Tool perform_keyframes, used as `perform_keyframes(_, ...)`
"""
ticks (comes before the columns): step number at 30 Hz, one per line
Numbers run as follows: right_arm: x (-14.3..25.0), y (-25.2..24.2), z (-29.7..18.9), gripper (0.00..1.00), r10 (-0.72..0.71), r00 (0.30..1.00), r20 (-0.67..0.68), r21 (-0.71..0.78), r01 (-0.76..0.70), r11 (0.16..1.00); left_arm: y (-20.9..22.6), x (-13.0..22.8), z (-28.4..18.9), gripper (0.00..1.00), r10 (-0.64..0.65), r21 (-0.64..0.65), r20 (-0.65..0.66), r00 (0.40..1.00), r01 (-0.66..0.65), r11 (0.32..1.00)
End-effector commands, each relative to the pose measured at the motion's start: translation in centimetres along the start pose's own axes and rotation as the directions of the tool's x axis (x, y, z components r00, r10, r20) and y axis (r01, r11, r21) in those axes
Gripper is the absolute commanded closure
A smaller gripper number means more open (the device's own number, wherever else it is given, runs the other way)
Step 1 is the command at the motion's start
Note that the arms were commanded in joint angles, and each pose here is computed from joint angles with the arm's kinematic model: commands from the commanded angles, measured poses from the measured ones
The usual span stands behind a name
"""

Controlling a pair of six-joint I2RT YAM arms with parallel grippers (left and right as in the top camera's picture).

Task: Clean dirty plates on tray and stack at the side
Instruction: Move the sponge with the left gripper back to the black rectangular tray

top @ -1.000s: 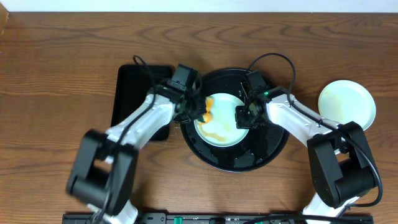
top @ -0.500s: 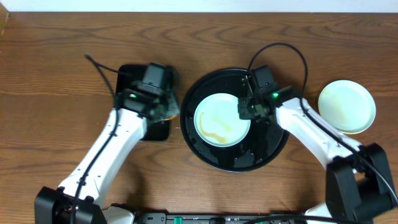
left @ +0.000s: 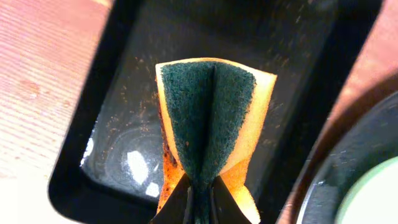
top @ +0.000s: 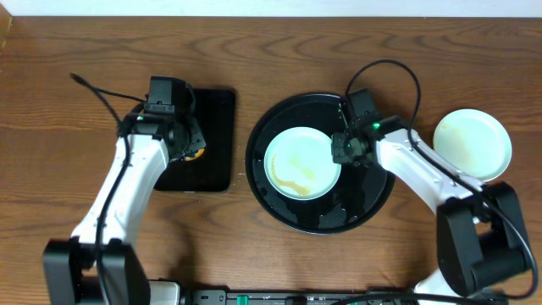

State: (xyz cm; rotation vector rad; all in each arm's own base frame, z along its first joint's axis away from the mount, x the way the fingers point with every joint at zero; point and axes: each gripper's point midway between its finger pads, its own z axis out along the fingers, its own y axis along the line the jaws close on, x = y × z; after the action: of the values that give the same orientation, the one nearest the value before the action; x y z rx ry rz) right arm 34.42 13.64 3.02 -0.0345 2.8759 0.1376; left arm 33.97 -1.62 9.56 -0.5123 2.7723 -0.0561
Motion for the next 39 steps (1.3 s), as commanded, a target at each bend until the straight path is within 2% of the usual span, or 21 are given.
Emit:
perform_keyframes(1, 1.0, 0.4, 1.1, 0.78, -0.006, 0.999, -0.051, -0.021, 0.005, 1.0, 0.5, 0.6, 1.7, 0.92, 0.039, -0.009, -0.056, 0.998, -0.039, 0.999)
perform_keyframes(7, 1.4, 0.3, 1.7, 0.78, -0.005, 0.998, -0.07, -0.017, 0.004, 1.0, -1.5, 2.3, 4.8, 0.93, 0.163, 0.122, -0.164, 0.973, -0.144, 0.982)
perform_keyframes(10, 1.4, 0.3, 1.7, 0.79, -0.005, 0.997, -0.071, -0.017, 0.004, 1.0, -3.1, 3.1, 5.5, 0.93, 0.189, 0.243, -0.204, 0.96, -0.137, 0.96)
perform_keyframes(14, 1.6, 0.2, 1.6, 0.79, -0.005, 0.997, -0.077, -0.015, 0.004, 1.0, -4.5, 2.2, 4.8, 0.93, 0.156, 0.411, -0.203, 0.967, -0.061, 0.91)
perform_keyframes(20, 1.6, 0.2, 1.6, 0.83, -0.005, 0.997, -0.08, -0.013, 0.004, 1.0, -5.0, -0.5, 2.7, 0.93, 0.059, 0.646, -0.193, 0.979, 0.082, 0.759)
perform_keyframes(24, 1.7, 0.2, 1.6, 0.85, -0.005, 0.996, -0.084, -0.013, 0.004, 1.0, -3.8, -0.8, 3.4, 0.93, 0.008, 0.675, -0.244, 0.97, 0.164, 0.72)
perform_keyframes(28, 1.7, 0.1, 1.6, 0.85, -0.005, 0.996, -0.084, -0.012, 0.004, 1.0, -4.4, -0.4, 3.8, 0.93, 0.01, 0.747, -0.303, 0.953, 0.231, 0.623)
perform_keyframes(30, 1.8, 0.1, 1.6, 0.88, -0.005, 0.996, -0.085, -0.012, 0.004, 1.0, -4.5, 0.1, 4.5, 0.92, 0.009, 0.753, -0.34, 0.94, 0.266, 0.602)
perform_keyframes(34, 1.9, 0.1, 1.6, 0.89, -0.005, 0.996, -0.089, -0.011, 0.004, 1.0, -3.7, 1.0, 6.7, 0.92, -0.011, 0.717, -0.399, 0.917, 0.319, 0.619)
perform_keyframes(39, 1.9, 0.1, 1.6, 0.89, -0.005, 0.996, -0.092, -0.01, 0.004, 1.0, -0.4, 0.6, 8.3, 0.93, -0.087, 0.626, -0.394, 0.915, 0.336, 0.703)
